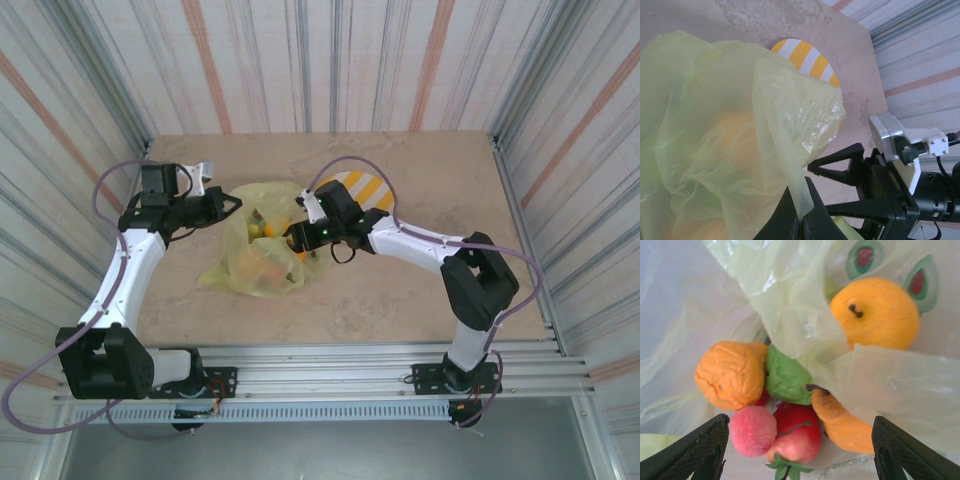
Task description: Place the fruits into the plastic bag
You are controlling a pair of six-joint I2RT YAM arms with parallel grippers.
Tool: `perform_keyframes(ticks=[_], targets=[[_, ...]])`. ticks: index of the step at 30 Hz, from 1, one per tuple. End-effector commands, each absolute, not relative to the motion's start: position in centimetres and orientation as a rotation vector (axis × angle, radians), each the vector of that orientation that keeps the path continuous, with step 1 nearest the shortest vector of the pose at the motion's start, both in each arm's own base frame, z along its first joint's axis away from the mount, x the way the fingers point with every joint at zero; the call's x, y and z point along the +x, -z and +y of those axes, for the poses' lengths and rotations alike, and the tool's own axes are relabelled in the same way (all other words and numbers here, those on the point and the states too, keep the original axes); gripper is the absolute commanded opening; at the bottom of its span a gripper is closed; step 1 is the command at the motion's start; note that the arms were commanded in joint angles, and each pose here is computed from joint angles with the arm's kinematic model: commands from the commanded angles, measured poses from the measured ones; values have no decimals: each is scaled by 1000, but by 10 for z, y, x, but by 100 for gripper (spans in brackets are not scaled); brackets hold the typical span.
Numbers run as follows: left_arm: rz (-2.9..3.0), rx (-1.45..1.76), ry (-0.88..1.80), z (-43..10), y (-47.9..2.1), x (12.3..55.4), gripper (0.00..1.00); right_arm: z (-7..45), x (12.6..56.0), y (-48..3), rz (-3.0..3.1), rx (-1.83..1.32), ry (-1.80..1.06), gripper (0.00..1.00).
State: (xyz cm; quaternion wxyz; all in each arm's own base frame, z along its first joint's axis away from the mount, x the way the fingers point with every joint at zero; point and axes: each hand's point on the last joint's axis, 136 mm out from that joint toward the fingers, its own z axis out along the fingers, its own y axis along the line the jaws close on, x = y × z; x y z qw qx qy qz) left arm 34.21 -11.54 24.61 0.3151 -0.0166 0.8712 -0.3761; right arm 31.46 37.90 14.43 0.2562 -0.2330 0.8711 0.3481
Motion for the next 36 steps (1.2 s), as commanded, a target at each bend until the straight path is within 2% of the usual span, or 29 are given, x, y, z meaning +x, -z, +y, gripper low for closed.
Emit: perform_keyframes(ticks=[1,9,14,20,24,32,36], targets=[[2295,-52,1004,-114,-245,341,1,363,325,-159,2326,-553,-845,77],[2294,-51,1001,-113,-245,341,1,299,360,-142,2374,-385,-530,82],[2296,-52,1001,-114,-244,341,1,268,379,-132,2410,-304,-486,85],[2294,-51,1001,-114,-245,341,1,260,382,-103,2504,-293,-482,86],[2298,-54,1000,-113,-244,341,1,266,383,-90,2530,-306,-508,81],[2299,-56,998,-113,-243,341,1,280,382,-74,2575,-329,-593,63],[2300,-55,996,-113,-243,342,1,282,376,-69,2588,-337,-609,60]])
